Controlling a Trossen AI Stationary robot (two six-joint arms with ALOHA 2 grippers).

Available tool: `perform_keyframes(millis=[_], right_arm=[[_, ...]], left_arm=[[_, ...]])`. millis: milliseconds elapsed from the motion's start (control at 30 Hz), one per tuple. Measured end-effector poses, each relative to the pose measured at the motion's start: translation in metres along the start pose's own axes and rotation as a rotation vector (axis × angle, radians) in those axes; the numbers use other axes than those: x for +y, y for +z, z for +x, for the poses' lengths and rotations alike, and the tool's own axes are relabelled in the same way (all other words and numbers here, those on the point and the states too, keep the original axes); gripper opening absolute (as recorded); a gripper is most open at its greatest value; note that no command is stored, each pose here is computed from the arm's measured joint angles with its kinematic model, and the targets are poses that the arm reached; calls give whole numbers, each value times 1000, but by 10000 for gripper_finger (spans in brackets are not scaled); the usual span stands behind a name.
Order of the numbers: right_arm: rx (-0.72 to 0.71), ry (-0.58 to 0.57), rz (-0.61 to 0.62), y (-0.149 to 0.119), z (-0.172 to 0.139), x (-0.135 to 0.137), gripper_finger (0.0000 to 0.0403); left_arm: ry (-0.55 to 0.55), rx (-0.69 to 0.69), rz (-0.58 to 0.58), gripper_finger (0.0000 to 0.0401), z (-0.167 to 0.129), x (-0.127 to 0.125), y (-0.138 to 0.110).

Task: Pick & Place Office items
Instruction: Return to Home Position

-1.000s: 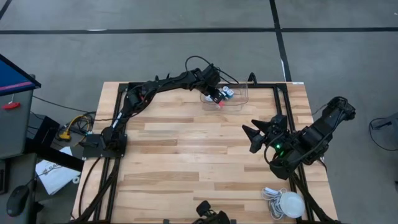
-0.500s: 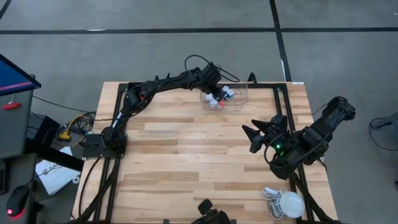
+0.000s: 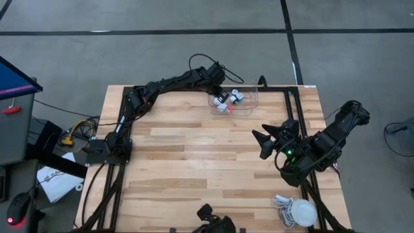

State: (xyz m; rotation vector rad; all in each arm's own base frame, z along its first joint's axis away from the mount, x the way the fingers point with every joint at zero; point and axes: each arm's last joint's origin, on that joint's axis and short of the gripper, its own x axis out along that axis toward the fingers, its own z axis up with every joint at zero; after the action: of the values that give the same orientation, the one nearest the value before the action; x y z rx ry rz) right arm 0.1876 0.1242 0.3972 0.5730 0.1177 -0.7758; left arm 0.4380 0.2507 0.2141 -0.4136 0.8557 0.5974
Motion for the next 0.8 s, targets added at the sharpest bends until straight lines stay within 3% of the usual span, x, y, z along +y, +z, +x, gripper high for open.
perform_keyframes(millis=[167,800], right_arm=[[0,0,0,0,0,0,268],[0,0,2,0,0,0,268]], left_arm=[[49,76,29,1,0,2,-8],[157,114,2,0,-1,6,-13]])
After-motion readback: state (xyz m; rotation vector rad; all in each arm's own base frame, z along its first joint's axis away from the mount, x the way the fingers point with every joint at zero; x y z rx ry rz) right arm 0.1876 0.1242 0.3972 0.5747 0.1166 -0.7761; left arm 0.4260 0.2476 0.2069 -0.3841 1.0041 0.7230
